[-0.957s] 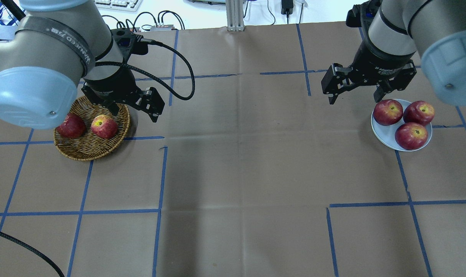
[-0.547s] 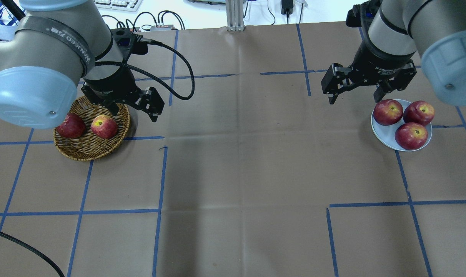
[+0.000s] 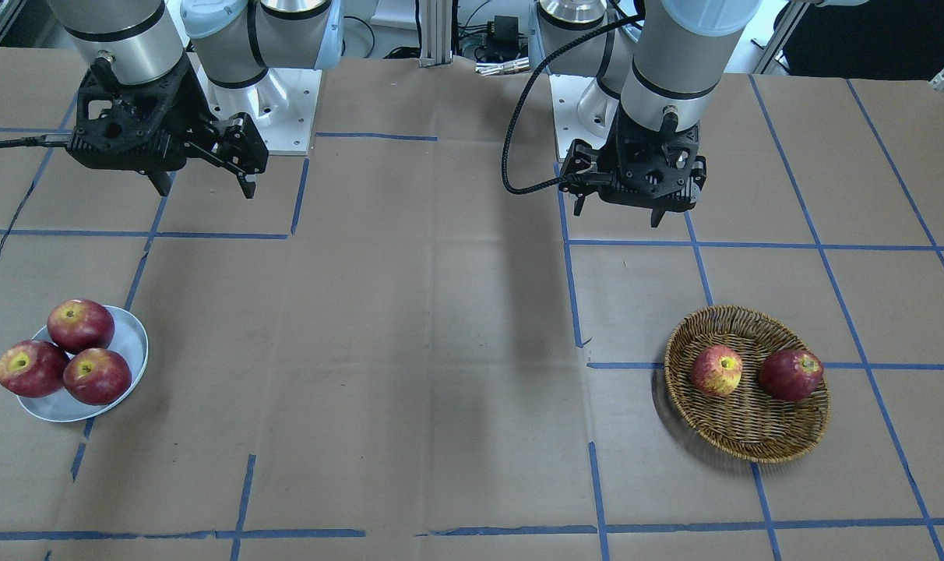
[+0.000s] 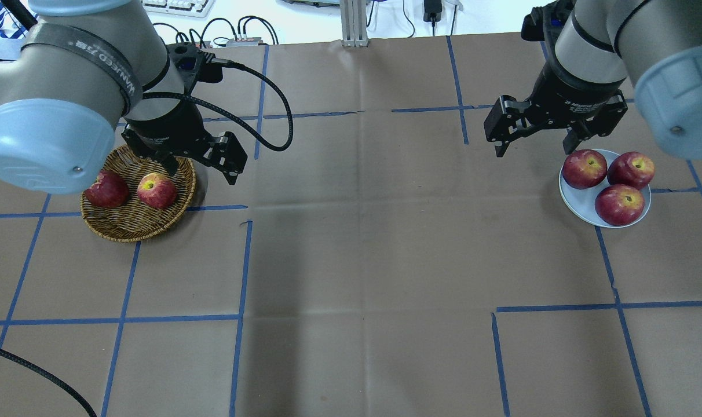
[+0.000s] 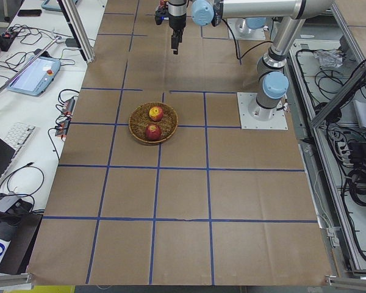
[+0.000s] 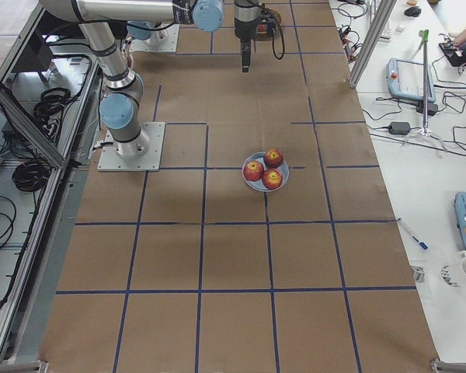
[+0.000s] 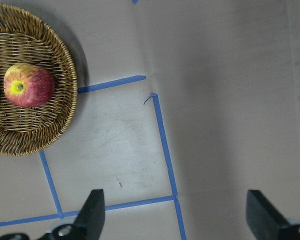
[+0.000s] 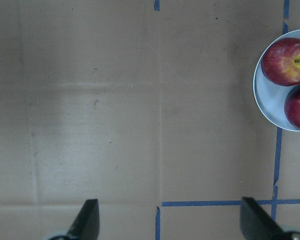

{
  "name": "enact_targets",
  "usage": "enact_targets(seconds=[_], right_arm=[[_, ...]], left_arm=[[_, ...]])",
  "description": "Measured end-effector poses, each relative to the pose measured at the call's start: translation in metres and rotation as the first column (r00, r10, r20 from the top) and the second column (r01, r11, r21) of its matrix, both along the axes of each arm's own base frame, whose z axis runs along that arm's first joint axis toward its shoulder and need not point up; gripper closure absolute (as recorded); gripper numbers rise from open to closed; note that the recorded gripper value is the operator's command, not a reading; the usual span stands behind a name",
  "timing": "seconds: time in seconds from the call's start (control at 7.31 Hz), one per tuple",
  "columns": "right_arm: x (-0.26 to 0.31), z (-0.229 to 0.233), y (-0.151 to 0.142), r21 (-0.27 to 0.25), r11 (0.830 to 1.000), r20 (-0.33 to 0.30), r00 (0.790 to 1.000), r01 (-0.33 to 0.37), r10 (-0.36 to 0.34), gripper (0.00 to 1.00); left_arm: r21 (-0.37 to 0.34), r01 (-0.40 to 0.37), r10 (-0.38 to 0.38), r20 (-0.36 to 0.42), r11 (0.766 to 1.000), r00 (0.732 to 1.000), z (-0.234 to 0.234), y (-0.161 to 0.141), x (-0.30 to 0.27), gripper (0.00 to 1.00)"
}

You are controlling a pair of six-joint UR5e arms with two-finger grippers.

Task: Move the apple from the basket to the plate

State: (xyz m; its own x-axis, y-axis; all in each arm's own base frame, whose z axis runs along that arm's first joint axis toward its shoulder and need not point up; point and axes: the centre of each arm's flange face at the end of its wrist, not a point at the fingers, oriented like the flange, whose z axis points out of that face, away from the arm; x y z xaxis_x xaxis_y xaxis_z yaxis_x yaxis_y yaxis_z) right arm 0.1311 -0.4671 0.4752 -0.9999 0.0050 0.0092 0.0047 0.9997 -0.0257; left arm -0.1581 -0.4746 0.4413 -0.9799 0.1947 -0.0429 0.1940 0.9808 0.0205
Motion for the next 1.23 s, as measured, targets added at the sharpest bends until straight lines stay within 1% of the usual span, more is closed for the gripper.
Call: enact_targets(seconds=[0.41,0.55,0.82,1.09,1.23], right_arm=[[0.000,0.000,0.000,-0.001,1.000,0.000,1.000,0.000,0.000,0.00],[0.000,0.000,0.000,-0.001,1.000,0.000,1.000,0.000,0.000,0.00],[0.000,0.000,0.000,-0.001,1.000,0.000,1.000,0.000,0.000,0.00],[0.000,0.000,0.000,-0.001,1.000,0.000,1.000,0.000,0.000,0.00],[0.000,0.000,0.000,-0.001,1.000,0.000,1.000,0.001,-0.001,0.00]], left_arm=[[-0.013,-0.002,0.002,0.003,1.000,1.000,0.009,-0.003,0.001,0.00],[-0.010,-0.003,0.003,0.004,1.000,1.000,0.010,-0.004,0.002,0.00],[0.018,0.013,-0.013,0.001,1.000,1.000,-0.007,-0.009,0.008,0.01],[0.060,0.061,-0.060,-0.010,0.996,0.998,-0.040,-0.034,0.056,0.01],[0.056,0.090,-0.090,-0.015,0.994,0.996,-0.060,-0.049,0.090,0.01]])
